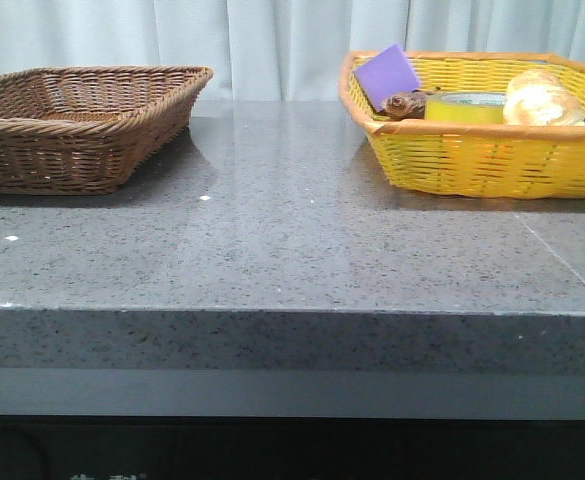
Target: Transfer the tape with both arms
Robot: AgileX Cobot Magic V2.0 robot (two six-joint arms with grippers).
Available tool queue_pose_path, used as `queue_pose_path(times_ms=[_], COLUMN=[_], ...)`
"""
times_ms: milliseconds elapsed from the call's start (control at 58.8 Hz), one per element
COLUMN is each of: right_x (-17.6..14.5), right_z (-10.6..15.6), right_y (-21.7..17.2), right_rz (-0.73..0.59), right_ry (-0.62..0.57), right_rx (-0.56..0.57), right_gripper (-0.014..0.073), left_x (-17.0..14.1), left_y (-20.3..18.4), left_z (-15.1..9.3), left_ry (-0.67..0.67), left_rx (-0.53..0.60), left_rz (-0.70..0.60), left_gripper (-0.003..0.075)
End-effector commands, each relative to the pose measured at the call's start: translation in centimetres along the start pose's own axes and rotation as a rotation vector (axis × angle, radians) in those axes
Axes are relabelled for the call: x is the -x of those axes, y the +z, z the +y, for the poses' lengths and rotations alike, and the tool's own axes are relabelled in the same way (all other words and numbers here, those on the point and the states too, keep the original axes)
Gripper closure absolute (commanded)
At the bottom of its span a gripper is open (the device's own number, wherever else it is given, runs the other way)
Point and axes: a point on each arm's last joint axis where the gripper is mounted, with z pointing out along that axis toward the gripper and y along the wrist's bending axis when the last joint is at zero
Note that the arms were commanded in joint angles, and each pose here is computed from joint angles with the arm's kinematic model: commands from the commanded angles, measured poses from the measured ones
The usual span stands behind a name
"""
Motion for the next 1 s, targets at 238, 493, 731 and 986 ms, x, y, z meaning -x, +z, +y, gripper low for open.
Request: queue_pose_path(times_ms=[238,493,731,986], right_x=[3.0,5.4,8.2,9.0], right_z=[0.2,0.4,0.7,0.6], right_y=[-0.1,6.6,15.1,23.0], right_rz=[-0.231,0.011,0.273,0.4], right_ry=[-0.01,0.019,0.042,0.044], right_rx=[0.009,-0.014,-0.037,-0.048], right_gripper=[0.0022,0.0022,0.0022,0.0022], left_x=[1.8,1.8,1.8,1.8], left_y=[-0.2,-0.2,-0.2,-0.2], left_z=[-0.1,-0.1,-0.1,-0.1], left_ry=[0.006,0.006,0.006,0.006], left_rx=[-0.004,-0.004,-0.004,-0.004], left_rz=[-0.111,-0.111,-0.111,-0.111], left_gripper=[0.0076,0.0104,0.0104,0.0104])
